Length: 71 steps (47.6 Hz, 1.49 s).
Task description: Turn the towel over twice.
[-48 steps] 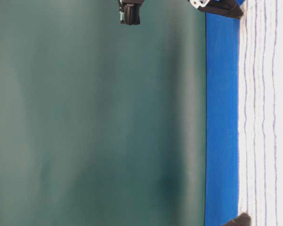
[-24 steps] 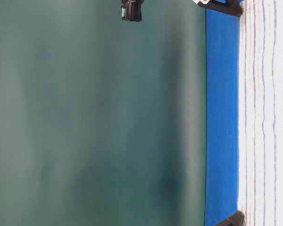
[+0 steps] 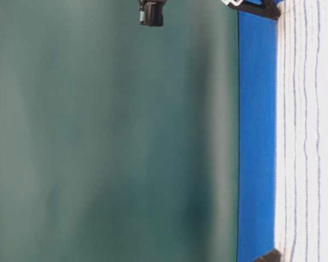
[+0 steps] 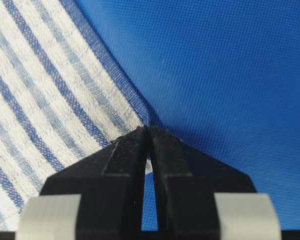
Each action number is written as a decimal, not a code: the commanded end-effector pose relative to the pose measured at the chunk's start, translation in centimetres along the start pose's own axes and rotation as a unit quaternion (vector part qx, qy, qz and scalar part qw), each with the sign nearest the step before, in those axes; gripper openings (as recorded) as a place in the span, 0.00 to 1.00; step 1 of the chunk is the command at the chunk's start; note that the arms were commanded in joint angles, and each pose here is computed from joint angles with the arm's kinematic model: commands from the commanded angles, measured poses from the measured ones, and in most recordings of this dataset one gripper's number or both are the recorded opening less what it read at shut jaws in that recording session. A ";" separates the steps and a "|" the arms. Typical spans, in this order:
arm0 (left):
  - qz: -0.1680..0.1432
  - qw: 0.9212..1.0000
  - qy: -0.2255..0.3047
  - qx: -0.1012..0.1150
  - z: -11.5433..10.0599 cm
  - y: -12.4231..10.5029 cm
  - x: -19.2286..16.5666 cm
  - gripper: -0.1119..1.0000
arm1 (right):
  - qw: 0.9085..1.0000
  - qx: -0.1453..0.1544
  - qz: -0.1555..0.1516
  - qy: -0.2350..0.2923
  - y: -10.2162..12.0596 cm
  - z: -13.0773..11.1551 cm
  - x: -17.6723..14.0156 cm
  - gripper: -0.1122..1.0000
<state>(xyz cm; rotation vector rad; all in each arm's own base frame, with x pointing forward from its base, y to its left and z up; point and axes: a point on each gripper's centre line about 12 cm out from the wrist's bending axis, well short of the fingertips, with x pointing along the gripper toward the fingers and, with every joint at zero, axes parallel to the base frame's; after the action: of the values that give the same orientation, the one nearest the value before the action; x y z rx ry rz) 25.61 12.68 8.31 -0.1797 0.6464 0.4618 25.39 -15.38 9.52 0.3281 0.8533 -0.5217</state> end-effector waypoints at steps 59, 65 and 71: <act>0.061 0.961 -0.253 0.092 17.3 2.1 -15.8 0.12 | 0.956 -0.031 -0.128 -0.264 -0.7 12.4 -21.0 0.14; 0.056 0.963 -0.247 0.093 17.0 1.9 -15.6 0.12 | 0.958 -0.031 -0.124 -0.257 -0.4 12.2 -20.6 0.14; 0.026 0.969 -0.228 0.097 15.6 0.4 -14.8 0.12 | 0.967 -0.030 -0.112 -0.225 0.6 11.0 -19.4 0.14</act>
<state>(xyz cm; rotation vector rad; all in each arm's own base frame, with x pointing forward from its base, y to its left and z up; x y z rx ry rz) 23.02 13.25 30.10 0.1389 0.2356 0.5017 21.78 -14.76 31.79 0.0363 0.4479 -0.7593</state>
